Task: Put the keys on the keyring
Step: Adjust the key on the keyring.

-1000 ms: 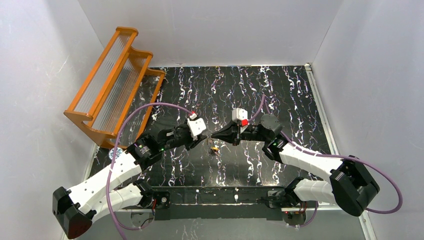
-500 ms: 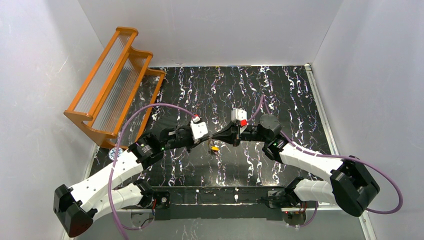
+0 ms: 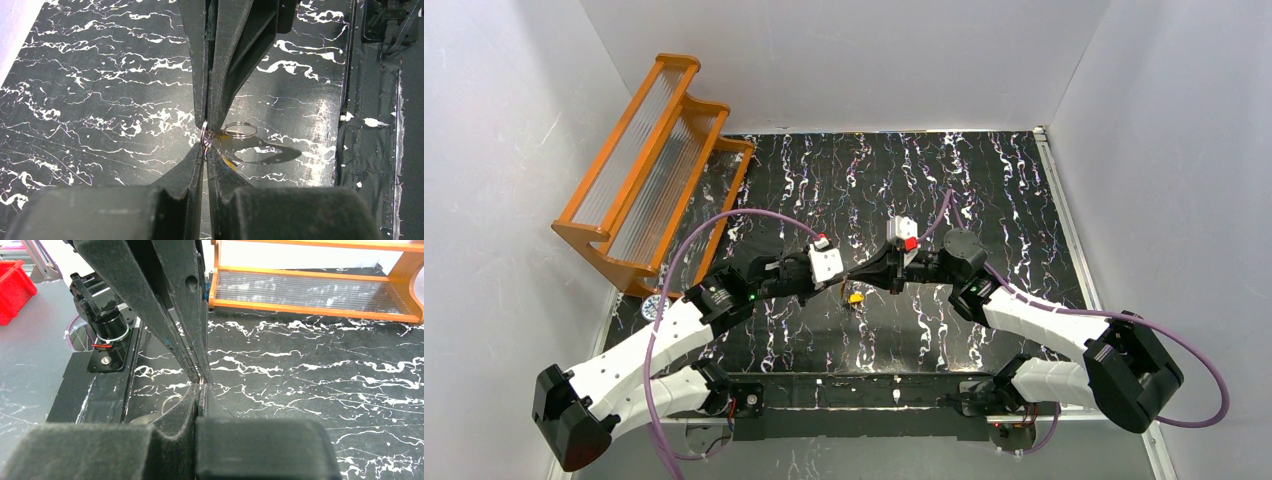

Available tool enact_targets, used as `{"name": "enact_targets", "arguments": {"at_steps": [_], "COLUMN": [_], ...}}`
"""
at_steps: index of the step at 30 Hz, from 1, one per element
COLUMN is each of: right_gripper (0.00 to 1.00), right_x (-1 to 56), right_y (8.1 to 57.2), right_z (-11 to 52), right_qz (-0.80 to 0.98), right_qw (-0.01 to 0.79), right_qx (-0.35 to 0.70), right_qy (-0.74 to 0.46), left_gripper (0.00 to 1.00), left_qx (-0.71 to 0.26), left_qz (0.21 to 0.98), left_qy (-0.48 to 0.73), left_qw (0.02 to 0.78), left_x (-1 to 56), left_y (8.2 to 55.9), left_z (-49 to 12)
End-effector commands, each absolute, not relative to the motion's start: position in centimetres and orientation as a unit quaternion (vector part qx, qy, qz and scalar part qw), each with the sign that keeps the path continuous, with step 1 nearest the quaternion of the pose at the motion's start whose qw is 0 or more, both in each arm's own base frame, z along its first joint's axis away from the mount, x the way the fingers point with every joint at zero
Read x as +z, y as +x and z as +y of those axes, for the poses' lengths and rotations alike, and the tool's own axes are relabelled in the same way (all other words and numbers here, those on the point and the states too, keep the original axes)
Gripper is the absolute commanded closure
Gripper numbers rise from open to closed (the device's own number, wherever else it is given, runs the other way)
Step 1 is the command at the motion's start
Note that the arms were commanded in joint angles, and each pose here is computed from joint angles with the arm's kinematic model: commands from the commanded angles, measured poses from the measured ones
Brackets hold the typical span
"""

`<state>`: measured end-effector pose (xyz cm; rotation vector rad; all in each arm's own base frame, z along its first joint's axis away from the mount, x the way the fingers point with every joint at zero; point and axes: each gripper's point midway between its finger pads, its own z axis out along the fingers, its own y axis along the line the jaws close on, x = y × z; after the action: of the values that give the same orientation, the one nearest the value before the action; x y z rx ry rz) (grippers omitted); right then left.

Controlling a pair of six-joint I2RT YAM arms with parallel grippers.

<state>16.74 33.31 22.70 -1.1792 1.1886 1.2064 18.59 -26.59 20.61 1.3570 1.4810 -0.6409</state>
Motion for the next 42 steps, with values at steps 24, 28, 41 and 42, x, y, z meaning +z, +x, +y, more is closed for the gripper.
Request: {"name": "enact_targets", "arguments": {"at_steps": [24, 28, 41, 42], "right_gripper": [0.99, 0.99, 0.99, 0.99], "right_x": [27.0, 27.1, 26.8, 26.8], "right_y": [16.8, 16.6, 16.8, 16.8], "right_z": [33.6, 33.6, 33.5, 33.5], "right_qz": [0.428, 0.426, 0.432, 0.432], "right_qw": [0.568, 0.568, 0.568, 0.568], "right_qx": [0.504, 0.505, 0.500, 0.500], "right_qy": [-0.490, -0.491, -0.491, -0.491], "left_gripper": [0.68, 0.69, 0.99, 1.00], "left_qx": [-0.258, -0.279, -0.309, -0.309], "left_qz": [0.600, 0.596, 0.577, 0.578], "left_qy": [0.512, 0.509, 0.519, 0.521], "left_qw": [0.558, 0.555, 0.550, 0.547], "left_x": [24.0, 24.3, 24.8, 24.7], "left_y": [18.7, 18.6, 18.3, 18.3], "left_z": [-25.4, -26.2, -27.8, -27.8]}}
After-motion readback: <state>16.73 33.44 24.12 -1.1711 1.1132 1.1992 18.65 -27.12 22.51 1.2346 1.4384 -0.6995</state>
